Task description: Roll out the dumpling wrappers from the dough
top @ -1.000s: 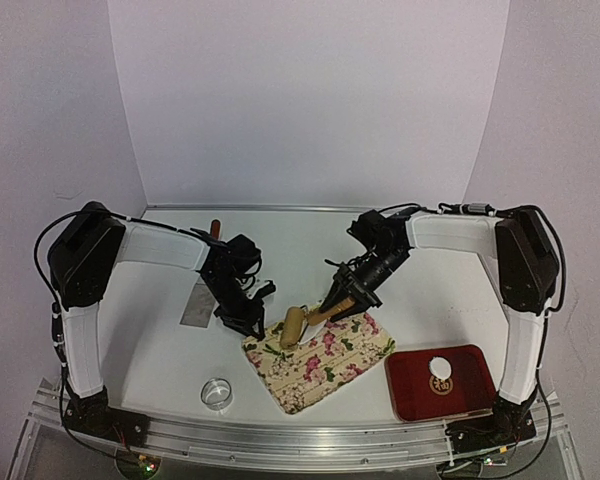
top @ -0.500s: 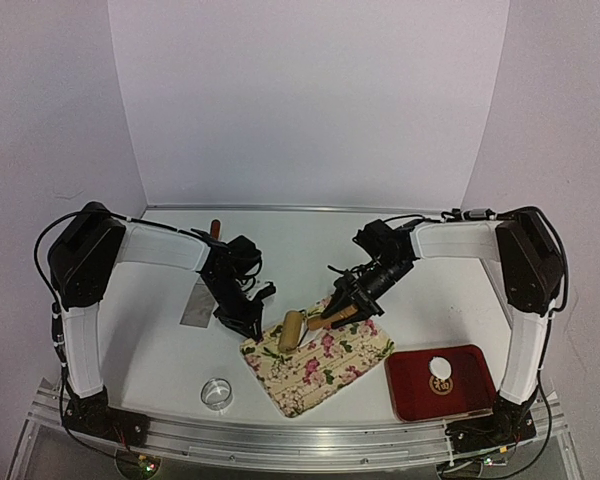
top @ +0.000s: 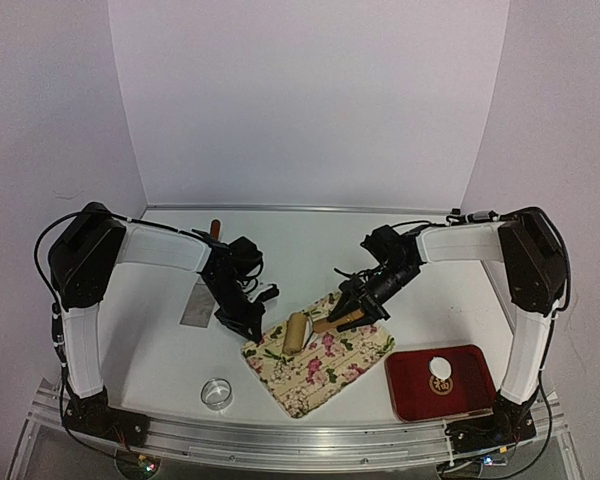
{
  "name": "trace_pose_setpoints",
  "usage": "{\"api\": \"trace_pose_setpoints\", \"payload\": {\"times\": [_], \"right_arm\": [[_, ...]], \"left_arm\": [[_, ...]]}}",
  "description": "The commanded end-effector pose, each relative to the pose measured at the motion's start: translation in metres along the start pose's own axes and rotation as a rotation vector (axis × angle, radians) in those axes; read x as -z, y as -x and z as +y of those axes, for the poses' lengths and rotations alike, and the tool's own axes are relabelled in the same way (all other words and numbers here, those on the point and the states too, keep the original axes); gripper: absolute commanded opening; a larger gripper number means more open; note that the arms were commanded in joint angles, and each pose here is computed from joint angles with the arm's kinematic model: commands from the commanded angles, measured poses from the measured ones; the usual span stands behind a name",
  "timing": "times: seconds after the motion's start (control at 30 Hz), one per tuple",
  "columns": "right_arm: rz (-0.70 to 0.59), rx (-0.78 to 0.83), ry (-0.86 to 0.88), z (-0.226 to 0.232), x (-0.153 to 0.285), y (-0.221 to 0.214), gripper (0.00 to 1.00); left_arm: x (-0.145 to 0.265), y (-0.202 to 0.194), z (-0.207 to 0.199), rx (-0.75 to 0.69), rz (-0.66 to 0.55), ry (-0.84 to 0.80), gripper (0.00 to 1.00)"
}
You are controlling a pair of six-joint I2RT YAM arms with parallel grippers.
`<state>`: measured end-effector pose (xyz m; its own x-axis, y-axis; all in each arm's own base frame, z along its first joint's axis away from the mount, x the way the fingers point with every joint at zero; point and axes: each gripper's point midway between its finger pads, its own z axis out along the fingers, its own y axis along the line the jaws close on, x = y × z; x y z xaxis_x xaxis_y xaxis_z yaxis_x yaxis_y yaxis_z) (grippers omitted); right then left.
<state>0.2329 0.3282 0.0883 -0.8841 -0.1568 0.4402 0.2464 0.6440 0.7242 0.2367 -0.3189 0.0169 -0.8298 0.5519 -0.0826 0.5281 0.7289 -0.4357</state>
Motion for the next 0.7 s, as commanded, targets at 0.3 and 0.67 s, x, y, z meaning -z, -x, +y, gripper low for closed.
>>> {"api": "trace_pose_setpoints", "payload": {"times": [0.3, 0.67], "right_arm": [[0.001, -0.284, -0.482, -0.134, -0.016, -0.002, 0.0], [-0.006, -0.305, -0.538, -0.15, -0.018, 0.005, 0.0]], "left_arm": [[0.007, 0.003, 0.002, 0.023, -0.017, 0.029, 0.0], [0.005, 0.004, 0.001, 0.011, -0.014, 0.022, 0.0]]}}
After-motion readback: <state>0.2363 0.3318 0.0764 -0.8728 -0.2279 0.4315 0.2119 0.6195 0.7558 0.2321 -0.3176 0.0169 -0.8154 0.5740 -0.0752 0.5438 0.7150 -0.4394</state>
